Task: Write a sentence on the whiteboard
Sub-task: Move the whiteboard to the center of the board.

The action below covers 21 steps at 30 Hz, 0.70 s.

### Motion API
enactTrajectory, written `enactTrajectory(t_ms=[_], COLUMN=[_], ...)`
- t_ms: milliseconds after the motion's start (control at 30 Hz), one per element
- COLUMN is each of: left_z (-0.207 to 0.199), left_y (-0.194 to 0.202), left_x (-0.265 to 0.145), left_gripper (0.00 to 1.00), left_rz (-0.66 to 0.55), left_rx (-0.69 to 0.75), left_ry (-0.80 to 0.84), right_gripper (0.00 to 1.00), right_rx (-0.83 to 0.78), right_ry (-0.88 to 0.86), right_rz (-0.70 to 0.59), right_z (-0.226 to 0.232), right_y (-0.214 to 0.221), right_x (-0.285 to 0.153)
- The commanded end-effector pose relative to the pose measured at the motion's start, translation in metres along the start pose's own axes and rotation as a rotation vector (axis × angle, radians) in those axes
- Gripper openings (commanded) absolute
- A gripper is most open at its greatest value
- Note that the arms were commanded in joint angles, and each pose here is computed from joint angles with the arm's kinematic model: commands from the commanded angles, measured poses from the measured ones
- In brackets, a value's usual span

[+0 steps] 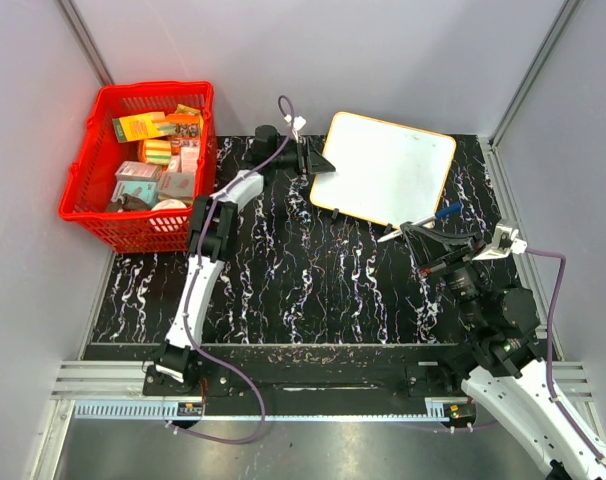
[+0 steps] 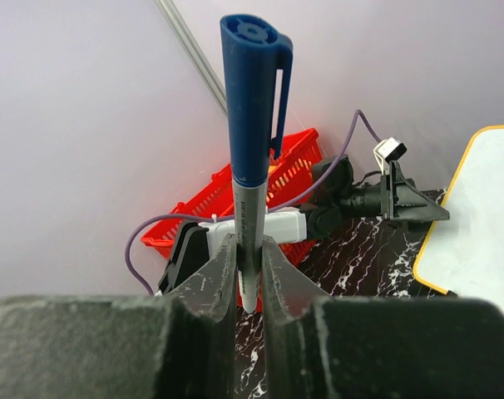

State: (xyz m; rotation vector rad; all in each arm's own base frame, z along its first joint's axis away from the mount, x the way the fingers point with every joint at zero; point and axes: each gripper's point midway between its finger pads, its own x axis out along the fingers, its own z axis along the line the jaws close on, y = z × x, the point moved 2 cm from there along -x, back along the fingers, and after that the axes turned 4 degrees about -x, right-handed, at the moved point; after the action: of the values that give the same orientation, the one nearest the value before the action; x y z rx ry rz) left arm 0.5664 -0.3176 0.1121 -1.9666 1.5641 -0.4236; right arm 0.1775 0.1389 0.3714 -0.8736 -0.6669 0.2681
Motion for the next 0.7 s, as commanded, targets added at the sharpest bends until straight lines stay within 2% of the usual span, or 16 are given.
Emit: enactTrajectory(t_ms=[0, 33, 67, 100, 133, 167, 300, 433, 467, 667], left_z=[-0.014, -0.013, -0.017, -0.017, -0.019, -0.022, -0.020, -0.036, -0.029, -0.040], left_y=[-0.005, -0.001, -0.003, -0.001, 0.000, 0.001, 0.010, 0.016, 0.029, 0.048], left_x=[0.006, 0.007, 0.006, 0.007, 0.007, 0.008, 0.005, -0.004, -0.006, -0.022], left_gripper=[0.75, 0.72, 0.61, 0.56, 0.47, 0.34, 0.00, 0.00, 0.00, 0.00], left_rz=[-0.013, -0.013, -0.018, -0.015, -0.009, -0.008, 0.016, 0.022, 0.042, 0.066], left_rx=[0.039, 0.028, 0.029, 0.023, 0.022, 0.022, 0.018, 0.051, 0.036, 0.025], left_ry=[0.084, 0.092, 0.113, 0.123, 0.135, 0.145, 0.151, 0.172, 0.159, 0.144], right_gripper=[0.00, 0.00, 0.00, 0.00, 0.00, 0.00, 0.00, 0.00, 0.00, 0.00], right_rx=[-0.024, -0.027, -0.028, -0.030, -0.030, -0.030, -0.028, -0.030, -0.031, -0.026], right_ry=[-0.046, -0.045, -0.045, -0.047, -0.045, -0.048, -0.050, -0.051, -0.052, -0.082], right_rz=[-0.047, -0.049, -0.049, -0.052, -0.053, -0.055, -0.059, -0.063, -0.061, -0.052], right_z=[0.015, 0.016, 0.016, 0.016, 0.016, 0.017, 0.018, 0.018, 0.017, 0.023], right_y=[-0.022, -0.024, -0.024, -0.025, -0.025, -0.026, -0.027, -0.028, -0.027, -0.026], right_x=[0.000, 0.000, 0.000, 0.000, 0.000, -0.001, -0.004, -0.007, -0.007, -0.010])
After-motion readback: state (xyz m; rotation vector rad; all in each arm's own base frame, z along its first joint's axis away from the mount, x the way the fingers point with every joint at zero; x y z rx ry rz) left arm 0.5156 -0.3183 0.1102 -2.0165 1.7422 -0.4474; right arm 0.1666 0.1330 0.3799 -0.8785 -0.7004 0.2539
